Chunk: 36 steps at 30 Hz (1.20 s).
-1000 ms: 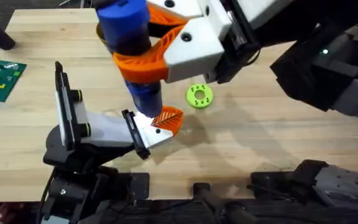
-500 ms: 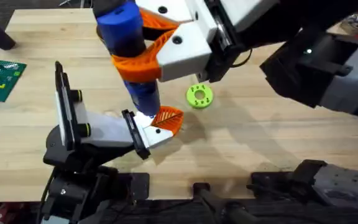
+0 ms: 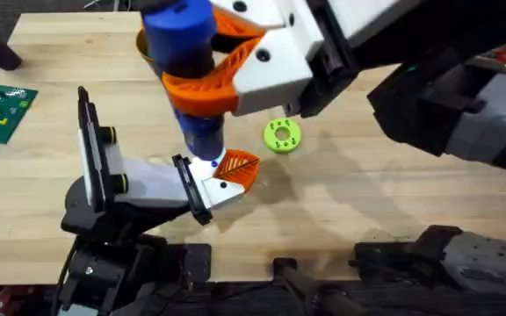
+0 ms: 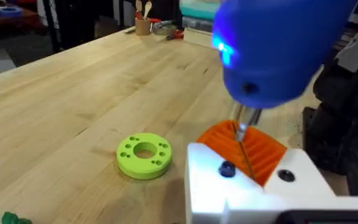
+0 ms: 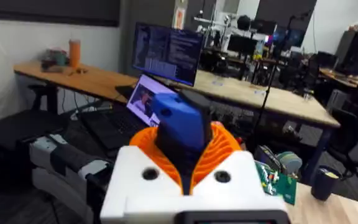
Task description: Pick up the gripper from the table and insert it into the empty holder that is missing its gripper. Then pick up a screw, insert it into the mounting hole, and use the screwdriver to tighten it. Finally, clean up the table by picking up the vegetable and placing it into the bucket.
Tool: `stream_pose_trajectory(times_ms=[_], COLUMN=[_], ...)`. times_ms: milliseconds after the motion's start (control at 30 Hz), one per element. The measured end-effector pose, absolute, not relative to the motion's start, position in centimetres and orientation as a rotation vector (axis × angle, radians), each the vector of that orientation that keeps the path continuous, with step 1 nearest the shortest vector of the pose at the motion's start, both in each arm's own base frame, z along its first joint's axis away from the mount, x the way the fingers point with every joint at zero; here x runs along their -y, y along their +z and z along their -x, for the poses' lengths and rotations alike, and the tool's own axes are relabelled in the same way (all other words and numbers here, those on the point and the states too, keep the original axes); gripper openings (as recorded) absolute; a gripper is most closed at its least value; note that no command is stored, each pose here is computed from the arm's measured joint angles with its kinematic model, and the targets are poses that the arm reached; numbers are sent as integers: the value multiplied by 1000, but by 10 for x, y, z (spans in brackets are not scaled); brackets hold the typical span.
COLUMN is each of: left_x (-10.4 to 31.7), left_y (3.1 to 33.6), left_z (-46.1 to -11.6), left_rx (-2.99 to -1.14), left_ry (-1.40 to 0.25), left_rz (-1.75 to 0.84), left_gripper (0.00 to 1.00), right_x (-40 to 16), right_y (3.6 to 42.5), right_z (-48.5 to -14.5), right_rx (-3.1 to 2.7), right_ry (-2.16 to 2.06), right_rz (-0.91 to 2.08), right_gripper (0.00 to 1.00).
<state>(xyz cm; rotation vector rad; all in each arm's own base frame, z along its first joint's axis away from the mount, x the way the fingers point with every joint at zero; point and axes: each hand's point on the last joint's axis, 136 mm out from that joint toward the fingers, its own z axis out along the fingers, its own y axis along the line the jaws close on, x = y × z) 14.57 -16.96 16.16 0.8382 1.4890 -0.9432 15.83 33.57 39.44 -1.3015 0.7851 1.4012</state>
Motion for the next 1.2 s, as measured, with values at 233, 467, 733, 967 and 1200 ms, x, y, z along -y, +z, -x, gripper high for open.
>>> stream_pose_trajectory(times_ms=[233,467,733,967,1200], left_x=[170,170,170,170,170], left_y=[162,162,162,162,162], left_z=[-146,-146,-146,-146,-146], left_rx=[-1489,-1489,-1489,-1489,-1489], left_ry=[-943,-943,-943,-943,-943], left_rz=[-838,-838,-838,-838,-838], left_gripper=[12,12,12,12,12], right_x=[-334,-333,-332,-333,-343], right_y=[381,384,385,385,379], right_z=[-171,-171,-170,-170,-169], right_rx=[-909,-895,-890,-891,-912], right_ry=[1446,1441,1442,1442,1466], right_rz=[1275,1270,1269,1266,1262], right_gripper=[49,49,49,49,49])
